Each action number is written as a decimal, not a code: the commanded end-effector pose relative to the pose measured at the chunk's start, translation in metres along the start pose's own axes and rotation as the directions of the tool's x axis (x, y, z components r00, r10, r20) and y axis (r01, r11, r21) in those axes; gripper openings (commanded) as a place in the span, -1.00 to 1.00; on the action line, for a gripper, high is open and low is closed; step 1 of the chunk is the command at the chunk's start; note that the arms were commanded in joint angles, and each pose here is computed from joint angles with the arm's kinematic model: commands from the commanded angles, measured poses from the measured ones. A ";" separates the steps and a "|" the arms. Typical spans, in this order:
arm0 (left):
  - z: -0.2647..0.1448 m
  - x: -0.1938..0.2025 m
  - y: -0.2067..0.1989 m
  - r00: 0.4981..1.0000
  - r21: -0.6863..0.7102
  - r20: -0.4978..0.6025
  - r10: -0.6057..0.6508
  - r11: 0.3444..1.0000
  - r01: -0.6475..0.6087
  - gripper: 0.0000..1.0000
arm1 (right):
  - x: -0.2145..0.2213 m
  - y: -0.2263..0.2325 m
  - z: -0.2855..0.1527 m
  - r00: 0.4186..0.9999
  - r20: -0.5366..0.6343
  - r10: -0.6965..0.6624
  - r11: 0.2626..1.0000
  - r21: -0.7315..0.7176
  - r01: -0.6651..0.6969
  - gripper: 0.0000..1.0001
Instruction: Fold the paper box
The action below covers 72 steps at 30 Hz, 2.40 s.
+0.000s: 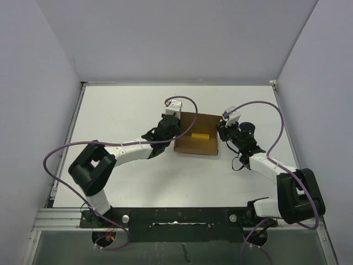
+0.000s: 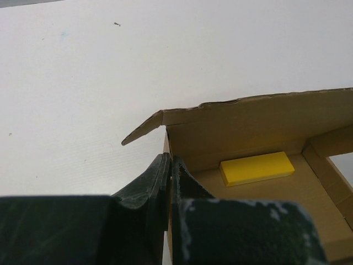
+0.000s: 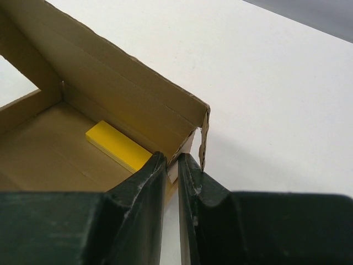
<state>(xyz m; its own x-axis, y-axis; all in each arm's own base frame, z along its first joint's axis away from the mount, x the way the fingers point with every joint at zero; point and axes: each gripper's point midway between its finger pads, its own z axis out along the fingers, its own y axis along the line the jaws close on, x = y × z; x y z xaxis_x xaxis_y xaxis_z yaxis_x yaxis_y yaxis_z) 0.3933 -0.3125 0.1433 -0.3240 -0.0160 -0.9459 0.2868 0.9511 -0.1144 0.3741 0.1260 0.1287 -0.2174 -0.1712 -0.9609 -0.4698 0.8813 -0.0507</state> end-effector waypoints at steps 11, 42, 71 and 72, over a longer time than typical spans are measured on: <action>-0.028 -0.013 -0.042 0.996 0.162 -0.034 -0.077 0.983 0.081 -1.00 | -0.021 0.043 -0.004 0.999 0.054 0.000 0.982 -0.190 0.011 -0.72; -0.053 0.003 -0.032 0.998 0.130 0.061 0.003 0.991 -0.011 -1.00 | -0.037 0.059 -0.048 0.968 0.044 -0.248 0.878 -0.412 0.244 -0.05; -0.054 0.010 -0.044 0.998 0.142 0.063 0.012 0.990 -0.021 -1.00 | 0.011 0.017 -0.088 0.964 -0.238 -0.116 0.890 -0.456 -0.006 0.51; -0.054 0.010 -0.044 0.998 0.141 0.063 0.012 0.990 -0.021 -1.00 | 0.011 0.015 -0.091 0.964 -0.231 -0.131 0.888 -0.461 0.010 0.56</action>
<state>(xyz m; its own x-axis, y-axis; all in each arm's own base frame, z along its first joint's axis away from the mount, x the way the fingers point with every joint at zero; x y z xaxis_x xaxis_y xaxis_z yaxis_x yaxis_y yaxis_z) 0.3309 -0.3294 0.1316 -0.3042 0.0326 -0.9521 0.3912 0.9155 -0.0937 0.2839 0.1019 0.1235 -0.3986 -0.3735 -0.8376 -0.7957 0.5949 0.1134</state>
